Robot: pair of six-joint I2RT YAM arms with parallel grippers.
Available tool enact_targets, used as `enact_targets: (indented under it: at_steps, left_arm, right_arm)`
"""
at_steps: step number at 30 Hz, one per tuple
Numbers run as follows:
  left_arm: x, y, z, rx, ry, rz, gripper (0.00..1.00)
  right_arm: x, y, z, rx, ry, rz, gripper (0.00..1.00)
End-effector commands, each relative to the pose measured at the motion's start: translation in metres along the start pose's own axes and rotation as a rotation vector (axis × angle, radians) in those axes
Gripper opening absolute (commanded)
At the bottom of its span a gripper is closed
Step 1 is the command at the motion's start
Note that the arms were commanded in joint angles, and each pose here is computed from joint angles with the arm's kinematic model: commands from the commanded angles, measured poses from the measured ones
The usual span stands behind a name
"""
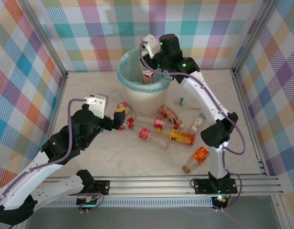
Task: Put the plastic bottles in the bin
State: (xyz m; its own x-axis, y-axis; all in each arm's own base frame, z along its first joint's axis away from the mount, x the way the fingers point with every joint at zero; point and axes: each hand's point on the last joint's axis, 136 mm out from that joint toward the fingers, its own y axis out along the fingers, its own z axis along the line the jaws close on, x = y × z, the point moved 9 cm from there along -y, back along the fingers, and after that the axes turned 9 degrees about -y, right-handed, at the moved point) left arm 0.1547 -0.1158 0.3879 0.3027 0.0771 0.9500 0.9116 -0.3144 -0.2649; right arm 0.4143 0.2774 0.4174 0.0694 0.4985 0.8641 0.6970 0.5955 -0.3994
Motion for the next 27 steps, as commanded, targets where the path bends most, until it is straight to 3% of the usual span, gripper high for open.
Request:
enact_targets:
  at_steps: [1,17,21,27]
  left_arm:
    - [0.000,-0.004,0.002,0.019,-0.023,-0.005,1.00]
    - [-0.009,-0.006,0.012,0.084,-0.043,-0.001,1.00]
    - [-0.010,-0.007,0.014,0.094,-0.047,-0.010,1.00]
    - [-0.007,-0.010,0.015,0.101,-0.057,-0.019,1.00]
  right_arm:
    - [-0.009,0.005,-0.009,0.025,0.068,0.024,0.20]
    - [-0.076,0.064,-0.007,0.123,0.169,0.196,0.37]
    - [-0.070,0.058,-0.009,0.124,0.173,0.188,0.49]
    - [-0.023,0.017,-0.020,0.091,0.175,0.061,0.64]
